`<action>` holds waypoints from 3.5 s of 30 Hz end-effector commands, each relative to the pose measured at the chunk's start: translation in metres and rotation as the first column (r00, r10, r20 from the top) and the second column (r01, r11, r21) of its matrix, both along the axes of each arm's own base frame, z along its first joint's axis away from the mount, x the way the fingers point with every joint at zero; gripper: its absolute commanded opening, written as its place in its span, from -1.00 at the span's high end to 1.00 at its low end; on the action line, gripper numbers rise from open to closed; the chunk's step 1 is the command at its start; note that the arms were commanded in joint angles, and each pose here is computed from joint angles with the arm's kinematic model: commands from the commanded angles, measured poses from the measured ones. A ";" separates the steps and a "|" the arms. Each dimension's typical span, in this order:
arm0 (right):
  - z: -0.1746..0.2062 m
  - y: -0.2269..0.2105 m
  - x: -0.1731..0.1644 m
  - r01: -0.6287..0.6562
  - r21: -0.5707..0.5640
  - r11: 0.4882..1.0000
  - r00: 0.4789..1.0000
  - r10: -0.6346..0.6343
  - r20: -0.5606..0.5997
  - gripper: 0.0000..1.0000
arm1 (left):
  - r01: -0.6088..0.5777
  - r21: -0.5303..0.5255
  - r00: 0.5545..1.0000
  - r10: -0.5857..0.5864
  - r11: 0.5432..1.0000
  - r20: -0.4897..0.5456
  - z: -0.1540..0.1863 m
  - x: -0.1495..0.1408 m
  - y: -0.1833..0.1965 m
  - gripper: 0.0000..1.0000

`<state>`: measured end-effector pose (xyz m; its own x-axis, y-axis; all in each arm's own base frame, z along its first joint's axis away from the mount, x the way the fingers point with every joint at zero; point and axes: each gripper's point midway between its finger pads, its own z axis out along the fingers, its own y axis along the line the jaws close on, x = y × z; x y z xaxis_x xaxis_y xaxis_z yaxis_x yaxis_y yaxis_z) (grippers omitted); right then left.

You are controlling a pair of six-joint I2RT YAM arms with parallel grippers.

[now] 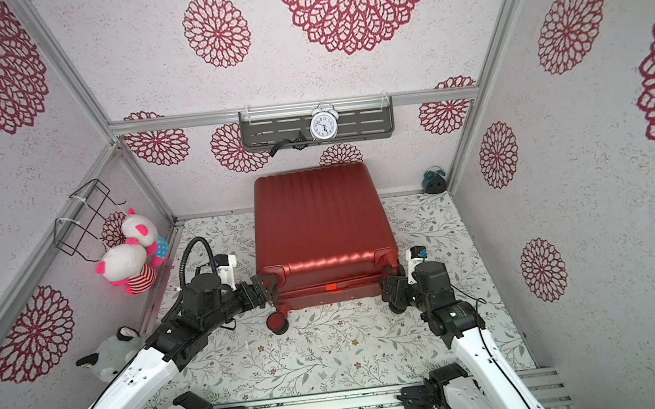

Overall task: Open the suitcase zippers
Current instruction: Adjust the suitcase at the center of the board, then open the suitcase at the center of the board.

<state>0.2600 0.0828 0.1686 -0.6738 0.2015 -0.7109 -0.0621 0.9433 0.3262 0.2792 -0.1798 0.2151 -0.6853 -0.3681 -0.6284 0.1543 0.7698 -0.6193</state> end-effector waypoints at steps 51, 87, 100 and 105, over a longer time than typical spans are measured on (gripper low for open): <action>0.092 0.034 -0.002 -0.135 0.105 0.985 0.965 0.107 0.239 0.54 | 0.068 -0.115 0.995 -0.076 0.991 -0.065 -0.001 0.072 0.001 -0.85; 0.205 -0.034 -0.025 0.147 0.064 0.987 0.875 -0.160 0.456 0.71 | 0.383 -0.132 0.920 -0.390 0.914 -0.032 0.007 0.039 -0.171 -0.83; 0.285 -0.017 -0.034 0.024 0.099 0.995 0.822 -0.076 0.565 0.73 | 0.502 -0.142 0.859 -0.511 0.853 -0.032 0.003 0.014 -0.246 -0.82; 0.300 0.011 -0.040 -0.141 0.172 0.975 0.811 0.014 0.585 0.74 | 0.521 -0.147 0.846 -0.532 0.841 -0.037 -0.002 0.008 -0.257 -0.82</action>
